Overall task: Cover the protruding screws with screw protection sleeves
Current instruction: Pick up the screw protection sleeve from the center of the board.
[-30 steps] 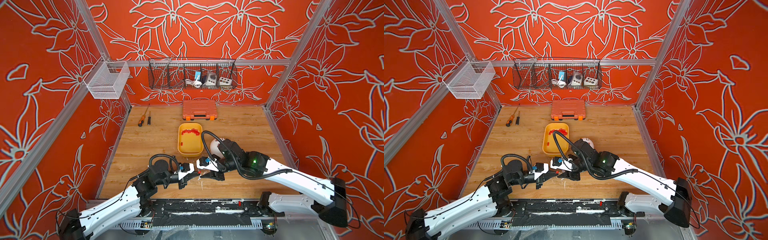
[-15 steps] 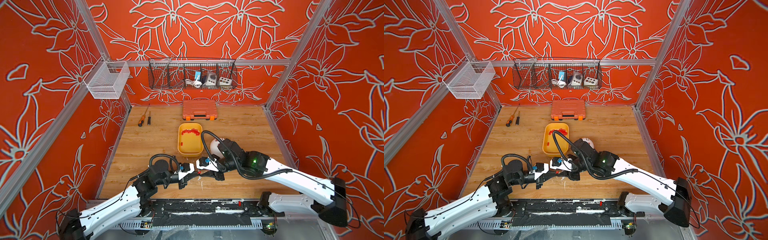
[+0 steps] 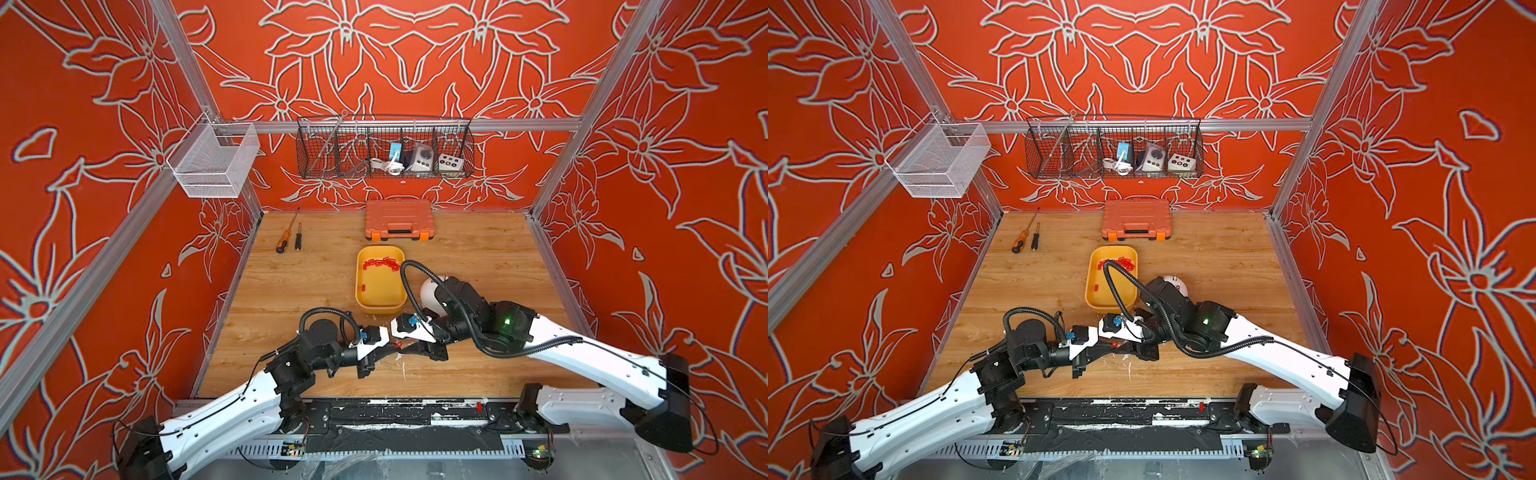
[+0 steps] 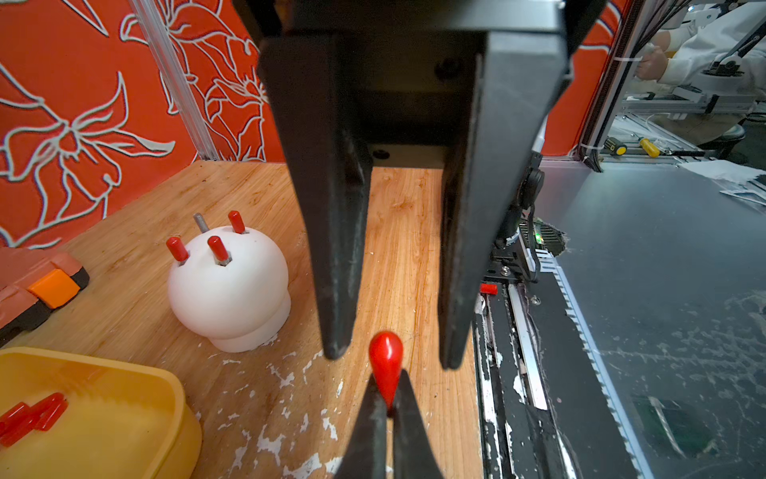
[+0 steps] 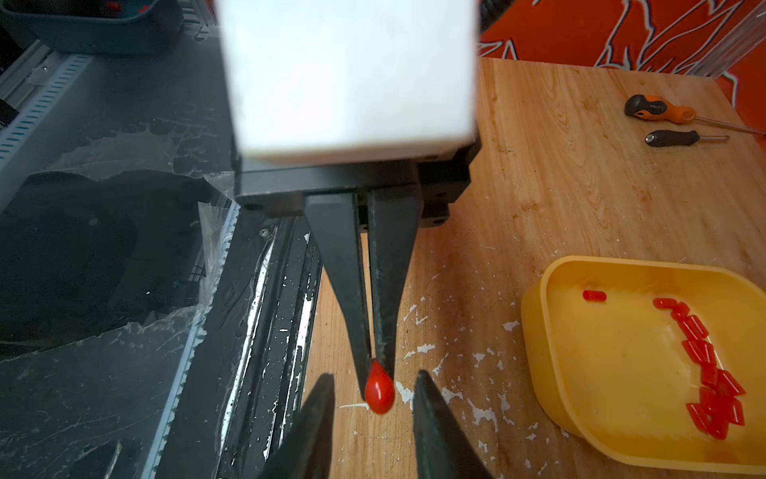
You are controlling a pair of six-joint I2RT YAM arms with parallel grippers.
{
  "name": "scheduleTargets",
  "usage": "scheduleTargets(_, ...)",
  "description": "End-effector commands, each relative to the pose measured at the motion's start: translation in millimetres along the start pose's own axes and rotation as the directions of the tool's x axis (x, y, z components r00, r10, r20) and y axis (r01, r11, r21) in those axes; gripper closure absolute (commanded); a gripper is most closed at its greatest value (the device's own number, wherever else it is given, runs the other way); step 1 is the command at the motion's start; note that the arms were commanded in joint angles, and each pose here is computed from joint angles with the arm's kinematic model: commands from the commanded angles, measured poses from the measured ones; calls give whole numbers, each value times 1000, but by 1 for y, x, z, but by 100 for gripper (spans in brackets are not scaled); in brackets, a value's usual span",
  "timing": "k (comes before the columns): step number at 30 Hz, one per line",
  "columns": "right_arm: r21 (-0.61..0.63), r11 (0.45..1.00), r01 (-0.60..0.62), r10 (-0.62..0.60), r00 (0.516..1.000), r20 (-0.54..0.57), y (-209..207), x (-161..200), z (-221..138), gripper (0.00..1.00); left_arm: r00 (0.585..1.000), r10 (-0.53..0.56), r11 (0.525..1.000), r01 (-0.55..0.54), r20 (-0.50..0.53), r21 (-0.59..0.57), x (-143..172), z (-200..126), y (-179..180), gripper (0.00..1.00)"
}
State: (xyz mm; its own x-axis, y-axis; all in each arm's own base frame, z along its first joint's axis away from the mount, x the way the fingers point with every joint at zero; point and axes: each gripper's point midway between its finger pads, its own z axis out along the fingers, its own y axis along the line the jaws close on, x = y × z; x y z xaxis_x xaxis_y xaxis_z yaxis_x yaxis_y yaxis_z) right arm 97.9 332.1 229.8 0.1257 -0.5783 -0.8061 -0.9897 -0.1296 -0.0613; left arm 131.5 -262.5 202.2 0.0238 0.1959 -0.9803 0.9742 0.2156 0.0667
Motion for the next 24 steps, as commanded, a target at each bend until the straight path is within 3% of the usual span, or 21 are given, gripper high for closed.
scheduleTargets(1, -11, 1000, 26, -26, 1000, 16, 2, -11, -4, 77, 1000, 21, 1000, -21, 4, 16, -2, 0, -4, 100)
scheduleTargets(9, -25, 999, 20, -20, 1000, 24, 5, -13, -4, 100, 1000, 26, 1000, -26, 2, 11, -1, 0, -3, 100)
scheduleTargets(12, -24, 1000, 9, -8, 999, 31, 4, -16, -5, 100, 999, 32, 999, -32, -4, -8, 0, -1, 0, 99)
scheduleTargets(13, -22, 1000, -1, 2, 999, 34, 4, -17, -5, 100, 999, 35, 999, -35, -2, -21, -1, -2, 1, 96)
scheduleTargets(15, -5, 1000, -30, 30, 998, 54, 0, -21, -7, 100, 999, 48, 996, -48, 7, -70, -1, -7, 7, 73)
scheduleTargets(17, 16, 995, -94, 92, 990, 105, -7, -29, -8, 100, 998, 64, 987, -60, 19, -146, 1, -13, 16, 69)
scheduleTargets(20, 4, 960, -282, 275, 939, 208, -24, -43, -7, 100, 993, 98, 951, -74, 66, -301, -2, -32, 34, 60)
scheduleTargets(24, -152, 832, -534, 551, 764, 336, -41, -60, -3, 100, 983, 141, 902, -78, 120, -426, -2, -53, 45, 53)
